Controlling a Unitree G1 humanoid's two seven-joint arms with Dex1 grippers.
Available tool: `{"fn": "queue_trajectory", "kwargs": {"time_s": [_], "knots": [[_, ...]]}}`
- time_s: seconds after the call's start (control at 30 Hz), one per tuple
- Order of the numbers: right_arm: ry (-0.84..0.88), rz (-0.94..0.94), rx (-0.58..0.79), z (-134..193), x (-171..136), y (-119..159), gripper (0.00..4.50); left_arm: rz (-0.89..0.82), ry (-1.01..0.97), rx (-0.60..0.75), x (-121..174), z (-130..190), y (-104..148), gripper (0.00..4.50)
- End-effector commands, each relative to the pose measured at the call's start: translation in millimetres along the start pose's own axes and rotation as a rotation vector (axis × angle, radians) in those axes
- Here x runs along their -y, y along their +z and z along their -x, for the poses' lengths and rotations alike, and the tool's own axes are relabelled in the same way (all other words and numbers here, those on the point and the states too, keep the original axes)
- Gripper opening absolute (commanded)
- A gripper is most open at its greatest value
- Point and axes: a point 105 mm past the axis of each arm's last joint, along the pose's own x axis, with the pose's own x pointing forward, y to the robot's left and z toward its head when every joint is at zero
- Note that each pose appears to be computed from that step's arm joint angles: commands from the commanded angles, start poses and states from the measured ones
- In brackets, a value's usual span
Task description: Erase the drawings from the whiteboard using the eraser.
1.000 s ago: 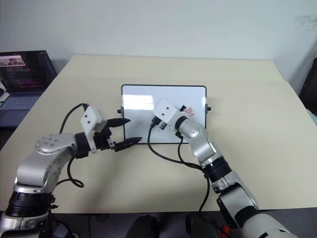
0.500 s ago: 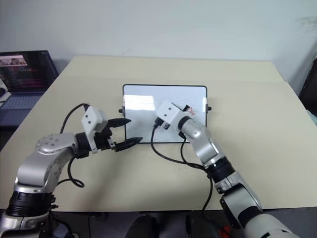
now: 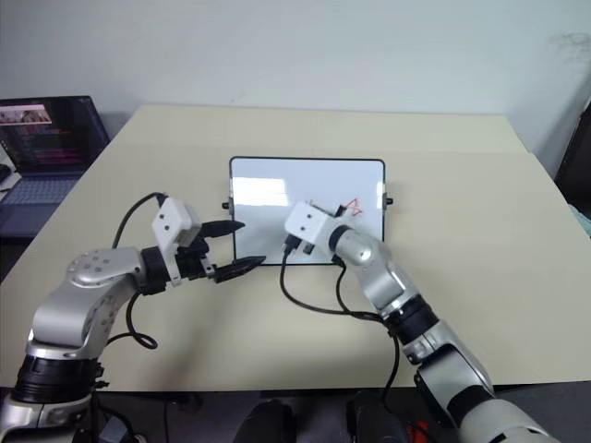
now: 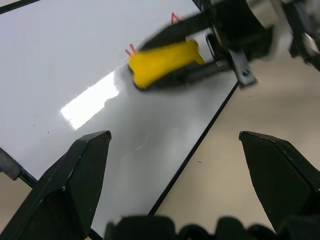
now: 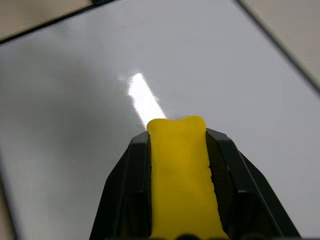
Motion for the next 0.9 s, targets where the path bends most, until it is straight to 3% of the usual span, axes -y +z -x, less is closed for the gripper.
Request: {"fn": "queue_trajectory", "kwargs": {"time_s": [0.03, 0.33, 0.63, 0.9], "knots": [[-0.037, -0.005, -0.065, 3, 11, -18, 1.14, -0.033, -0.009, 0.031, 1, 1, 12, 4.5], [0.181, -0.099, -0.145, 15, -25, -35, 1.14, -0.034, -0.014, 0.031, 2, 1, 12, 4.5], [-0.099, -0.026, -0.046, 4, 27, -13, 1.14, -0.034, -0.02, 0.031, 2, 0, 12, 4.5], [0.065, -0.064, -0.136, 10, -3, -35, 1.14, -0.035, -0.019, 0.03, 2, 0, 12, 4.5]]}}
